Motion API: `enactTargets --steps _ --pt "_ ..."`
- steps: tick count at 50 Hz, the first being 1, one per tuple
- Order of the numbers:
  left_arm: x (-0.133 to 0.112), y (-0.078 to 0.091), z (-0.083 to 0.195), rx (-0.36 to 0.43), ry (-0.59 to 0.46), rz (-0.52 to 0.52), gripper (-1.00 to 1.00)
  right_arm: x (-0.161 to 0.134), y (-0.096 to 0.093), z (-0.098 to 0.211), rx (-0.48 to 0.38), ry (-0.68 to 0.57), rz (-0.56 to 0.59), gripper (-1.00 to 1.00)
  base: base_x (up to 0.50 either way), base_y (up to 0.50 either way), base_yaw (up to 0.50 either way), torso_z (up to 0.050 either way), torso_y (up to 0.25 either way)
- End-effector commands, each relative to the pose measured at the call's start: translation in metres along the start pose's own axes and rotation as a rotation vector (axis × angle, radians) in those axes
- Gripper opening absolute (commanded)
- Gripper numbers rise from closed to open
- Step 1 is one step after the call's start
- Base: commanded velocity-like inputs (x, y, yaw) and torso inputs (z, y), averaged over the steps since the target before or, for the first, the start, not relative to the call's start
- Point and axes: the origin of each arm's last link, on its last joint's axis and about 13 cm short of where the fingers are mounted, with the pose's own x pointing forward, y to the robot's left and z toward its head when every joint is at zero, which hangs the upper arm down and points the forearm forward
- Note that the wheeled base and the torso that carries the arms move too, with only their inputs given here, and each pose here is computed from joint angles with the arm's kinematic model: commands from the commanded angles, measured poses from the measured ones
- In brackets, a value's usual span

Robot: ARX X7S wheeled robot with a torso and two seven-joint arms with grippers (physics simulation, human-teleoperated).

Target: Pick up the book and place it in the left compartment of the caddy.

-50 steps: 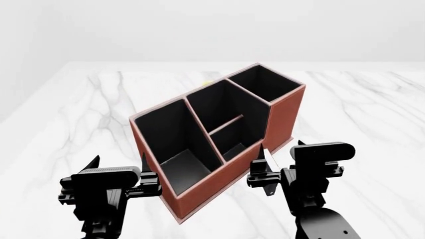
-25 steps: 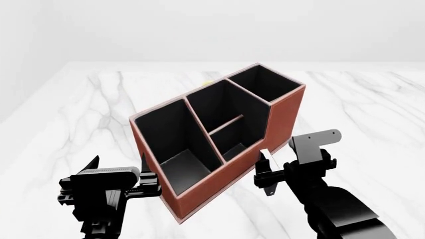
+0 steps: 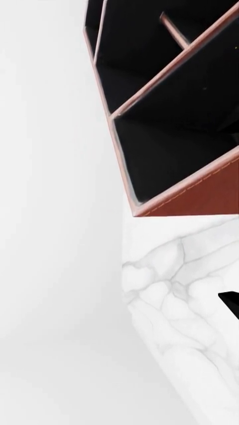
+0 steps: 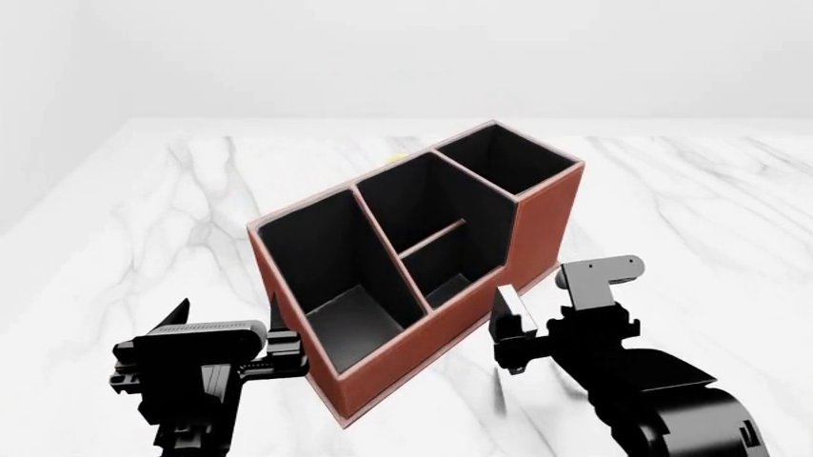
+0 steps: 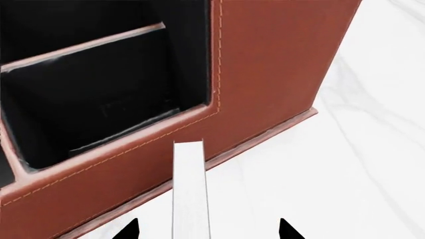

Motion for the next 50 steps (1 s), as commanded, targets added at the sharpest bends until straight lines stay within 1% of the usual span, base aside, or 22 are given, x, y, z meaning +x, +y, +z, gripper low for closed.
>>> enactTargets --steps 1,26,39,50 --pt "0.001 0.001 0.000 -0.016 -0.003 0.000 1.00 0.010 0.001 -0.004 0.018 0.057 0.015 1.00 0.00 0.00 0.00 0.000 0.000" --pt "0.001 0.001 0.001 -0.019 -0.001 -0.002 1.00 0.022 0.000 0.005 -0.044 0.152 -0.005 1.00 0.00 0.00 0.00 0.000 0.000" --pt "0.001 0.001 -0.001 -0.020 0.001 -0.003 1.00 0.029 0.001 -0.001 -0.062 0.200 0.013 1.00 0.00 0.00 0.00 0.000 0.000" --pt "0.002 0.000 -0.004 -0.021 0.006 -0.005 1.00 0.033 0.009 -0.004 -0.103 0.228 0.048 1.00 0.00 0.00 0.00 0.000 0.000"
